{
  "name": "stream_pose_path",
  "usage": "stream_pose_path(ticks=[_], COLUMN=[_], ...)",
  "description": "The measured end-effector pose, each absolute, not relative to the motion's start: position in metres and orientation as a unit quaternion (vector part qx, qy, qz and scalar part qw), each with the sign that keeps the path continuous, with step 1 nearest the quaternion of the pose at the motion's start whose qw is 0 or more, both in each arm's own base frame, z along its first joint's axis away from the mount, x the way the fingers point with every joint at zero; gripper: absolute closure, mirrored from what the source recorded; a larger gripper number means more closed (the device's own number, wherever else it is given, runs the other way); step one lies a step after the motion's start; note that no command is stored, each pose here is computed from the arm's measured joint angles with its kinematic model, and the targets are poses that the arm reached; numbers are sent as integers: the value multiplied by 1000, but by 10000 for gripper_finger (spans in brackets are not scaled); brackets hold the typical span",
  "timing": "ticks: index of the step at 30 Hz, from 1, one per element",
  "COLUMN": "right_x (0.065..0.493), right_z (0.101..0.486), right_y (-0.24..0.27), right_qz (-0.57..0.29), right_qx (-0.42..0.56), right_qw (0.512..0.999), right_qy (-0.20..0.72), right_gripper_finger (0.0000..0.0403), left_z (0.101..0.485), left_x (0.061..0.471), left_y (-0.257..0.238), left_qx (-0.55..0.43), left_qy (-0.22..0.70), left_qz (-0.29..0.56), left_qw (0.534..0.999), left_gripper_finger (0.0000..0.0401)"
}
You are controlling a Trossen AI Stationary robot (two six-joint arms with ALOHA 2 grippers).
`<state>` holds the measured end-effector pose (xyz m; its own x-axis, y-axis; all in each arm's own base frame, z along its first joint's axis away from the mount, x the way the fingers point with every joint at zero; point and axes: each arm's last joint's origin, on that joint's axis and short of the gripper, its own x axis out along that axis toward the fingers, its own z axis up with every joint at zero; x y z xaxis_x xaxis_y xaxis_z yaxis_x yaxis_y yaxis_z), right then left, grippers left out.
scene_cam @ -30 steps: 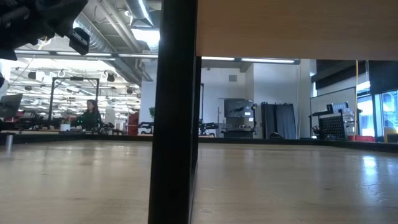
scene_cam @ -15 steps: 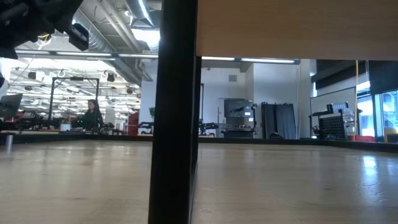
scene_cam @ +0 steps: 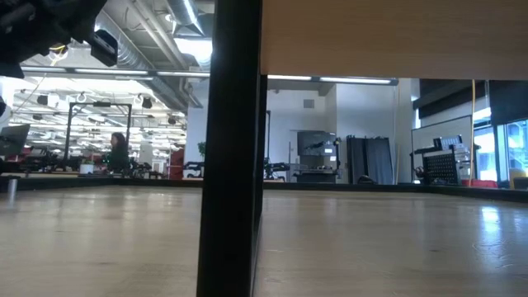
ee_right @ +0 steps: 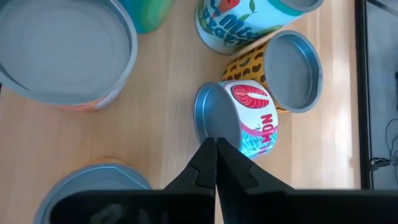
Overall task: Pick and place cans onto a shelf
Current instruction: Adjust the tuna can on the shelf, then adjust the canned spicy black beans on the shelf
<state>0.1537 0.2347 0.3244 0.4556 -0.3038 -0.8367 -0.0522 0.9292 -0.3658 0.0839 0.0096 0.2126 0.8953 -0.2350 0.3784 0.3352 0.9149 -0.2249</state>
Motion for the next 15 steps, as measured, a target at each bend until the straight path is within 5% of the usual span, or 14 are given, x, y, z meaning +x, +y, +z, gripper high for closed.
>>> stream_pose_path(ticks=[15], right_x=[164], right_z=[336], right_y=[230], right_qz=[-83], right_qx=[-146], right_qw=[844], right_qy=[510], right_gripper_finger=[402], left_z=[213], left_x=[84], left_y=[10], left_qx=[-145], left_qy=[-174], left_qz=[-148], left_qw=[963], left_gripper_finger=[401])
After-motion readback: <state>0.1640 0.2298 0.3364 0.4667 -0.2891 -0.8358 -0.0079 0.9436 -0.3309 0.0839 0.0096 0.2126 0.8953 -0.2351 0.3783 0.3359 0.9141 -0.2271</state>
